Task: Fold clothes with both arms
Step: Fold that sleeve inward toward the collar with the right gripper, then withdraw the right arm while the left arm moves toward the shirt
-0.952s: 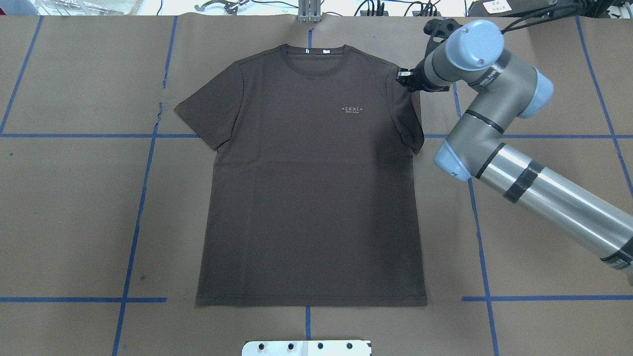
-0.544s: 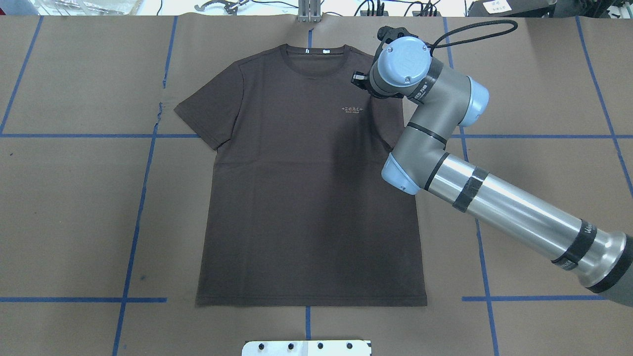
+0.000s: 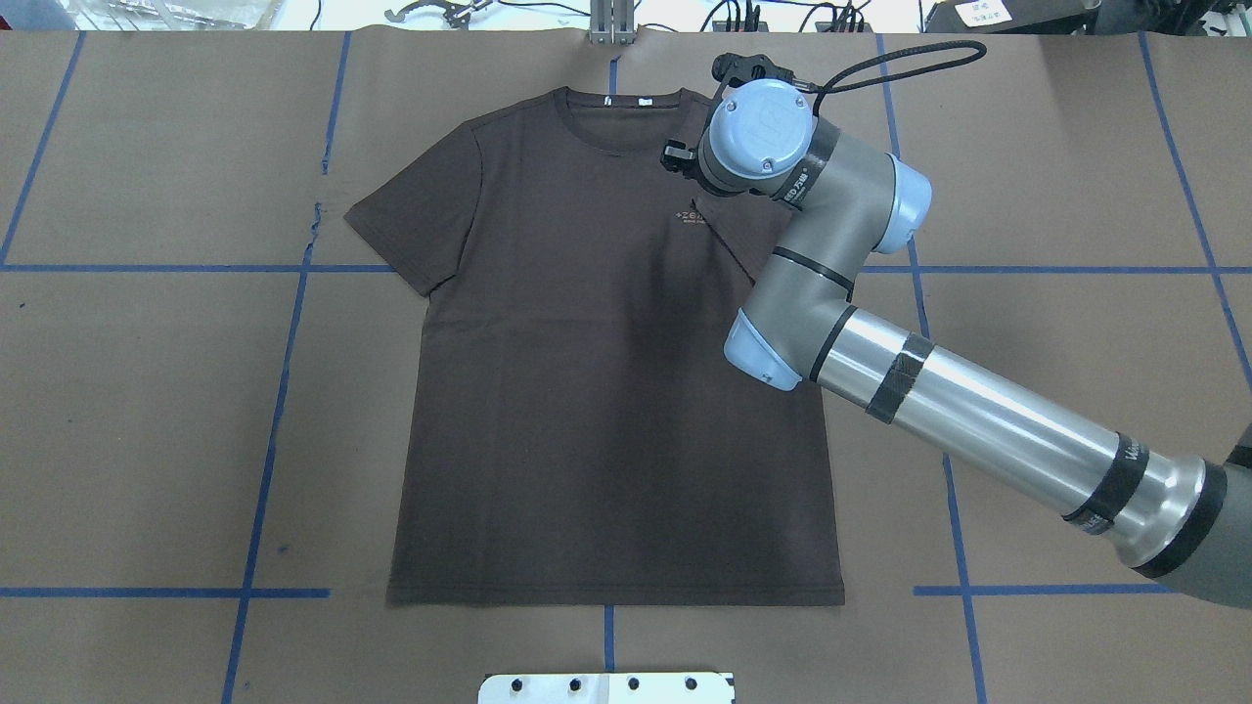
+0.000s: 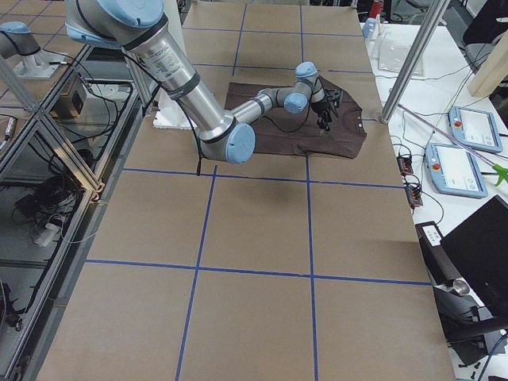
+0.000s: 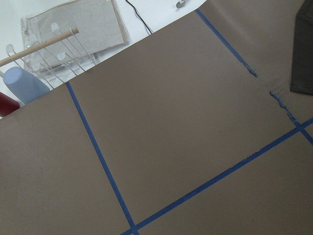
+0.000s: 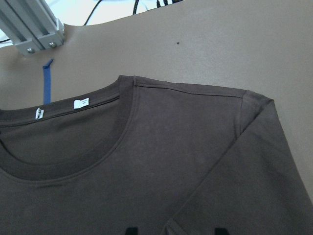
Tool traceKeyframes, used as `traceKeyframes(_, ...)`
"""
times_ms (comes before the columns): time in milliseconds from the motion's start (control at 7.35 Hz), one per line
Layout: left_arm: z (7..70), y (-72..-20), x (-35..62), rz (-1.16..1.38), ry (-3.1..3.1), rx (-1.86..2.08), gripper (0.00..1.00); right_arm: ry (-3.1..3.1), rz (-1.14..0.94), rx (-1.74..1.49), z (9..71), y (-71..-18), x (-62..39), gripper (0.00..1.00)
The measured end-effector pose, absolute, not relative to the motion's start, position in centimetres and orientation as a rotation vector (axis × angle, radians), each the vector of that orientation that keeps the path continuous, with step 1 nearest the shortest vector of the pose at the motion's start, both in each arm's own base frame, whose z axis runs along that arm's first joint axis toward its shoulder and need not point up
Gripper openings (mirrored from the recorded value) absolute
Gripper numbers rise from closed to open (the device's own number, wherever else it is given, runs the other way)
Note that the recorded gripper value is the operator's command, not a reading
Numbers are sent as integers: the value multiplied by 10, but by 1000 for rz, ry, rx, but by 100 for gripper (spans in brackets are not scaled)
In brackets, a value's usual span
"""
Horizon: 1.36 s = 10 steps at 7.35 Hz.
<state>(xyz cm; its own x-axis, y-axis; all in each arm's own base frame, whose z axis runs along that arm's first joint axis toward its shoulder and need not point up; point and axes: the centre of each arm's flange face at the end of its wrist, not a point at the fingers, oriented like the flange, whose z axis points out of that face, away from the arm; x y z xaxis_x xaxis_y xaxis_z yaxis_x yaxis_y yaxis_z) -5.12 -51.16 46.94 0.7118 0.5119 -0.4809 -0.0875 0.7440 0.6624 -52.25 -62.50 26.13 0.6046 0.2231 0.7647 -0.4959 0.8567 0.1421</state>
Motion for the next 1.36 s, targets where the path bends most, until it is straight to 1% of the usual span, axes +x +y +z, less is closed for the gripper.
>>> traceKeyframes(136, 460, -517, -49, 369, 707, 719, 100, -828, 380, 329, 256, -635, -498, 100)
traceKeyframes(408, 430, -541, -12, 299, 796, 750, 100, -830, 253, 295, 268, -649, -400, 100)
traceKeyframes(680, 384, -568, 88, 276, 935, 730, 100, -847, 123, 285, 320, -643, -282, 100)
traceKeyframes(816, 376, -575, 146, 238, 948, 701, 92, -846, 58, 289, 354, -637, -231, 100)
traceKeyframes(952, 375, -586, 197, 148, 935, 669, 76, -845, -5, 290, 390, -630, -186, 100)
traceKeyframes(1088, 375, -601, 241, 27, 938, 617, 63, -849, -53, 287, 424, -621, -143, 100)
traceKeyframes(1360, 383, -614, 310, -190, 959, 532, 62, -856, -82, 282, 465, -605, -93, 100)
